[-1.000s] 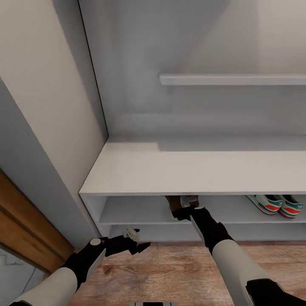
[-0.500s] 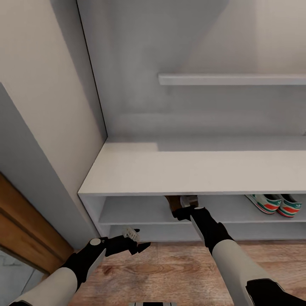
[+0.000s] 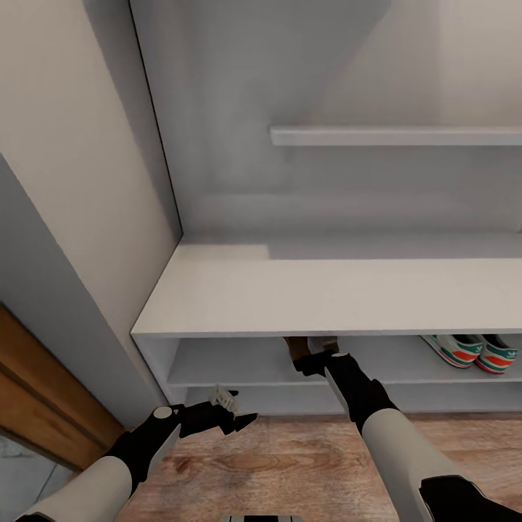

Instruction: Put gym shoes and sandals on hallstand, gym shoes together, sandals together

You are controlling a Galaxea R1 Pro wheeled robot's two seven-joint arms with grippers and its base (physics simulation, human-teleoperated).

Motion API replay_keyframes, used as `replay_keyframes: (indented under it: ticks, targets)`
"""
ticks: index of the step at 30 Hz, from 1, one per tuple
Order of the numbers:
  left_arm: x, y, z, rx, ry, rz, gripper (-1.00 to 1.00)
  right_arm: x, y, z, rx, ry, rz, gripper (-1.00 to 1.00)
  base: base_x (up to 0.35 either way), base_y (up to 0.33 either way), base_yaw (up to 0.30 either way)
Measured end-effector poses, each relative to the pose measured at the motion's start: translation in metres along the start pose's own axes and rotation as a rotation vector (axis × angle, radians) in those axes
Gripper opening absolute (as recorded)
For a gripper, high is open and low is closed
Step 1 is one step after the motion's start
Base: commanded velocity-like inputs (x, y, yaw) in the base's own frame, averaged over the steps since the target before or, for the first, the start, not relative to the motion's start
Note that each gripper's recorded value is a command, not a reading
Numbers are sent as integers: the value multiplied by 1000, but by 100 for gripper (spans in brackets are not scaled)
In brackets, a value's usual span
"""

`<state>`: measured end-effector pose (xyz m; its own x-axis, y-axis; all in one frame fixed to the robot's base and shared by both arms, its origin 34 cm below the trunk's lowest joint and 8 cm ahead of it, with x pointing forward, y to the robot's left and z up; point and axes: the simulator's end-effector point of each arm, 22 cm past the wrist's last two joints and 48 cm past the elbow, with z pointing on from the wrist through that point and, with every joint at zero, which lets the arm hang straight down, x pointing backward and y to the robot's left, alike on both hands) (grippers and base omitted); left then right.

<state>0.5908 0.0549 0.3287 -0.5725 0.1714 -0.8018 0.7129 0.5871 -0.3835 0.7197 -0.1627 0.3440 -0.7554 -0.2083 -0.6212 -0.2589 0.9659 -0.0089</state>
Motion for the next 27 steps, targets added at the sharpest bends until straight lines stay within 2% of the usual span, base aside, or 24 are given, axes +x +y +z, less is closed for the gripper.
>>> replay_keyframes:
  ticks: [7,8,27]
  targets:
    - [0,0,0,0,0,0,100,0,0,0,1,1,0,-100,0,0,0]
    - [0,0,0,1,0,0,100,1,0,0,1,2,0,100,0,0,0]
    - [0,0,0,0,0,0,100,1,-1,0,2,1,5,100,0,0,0]
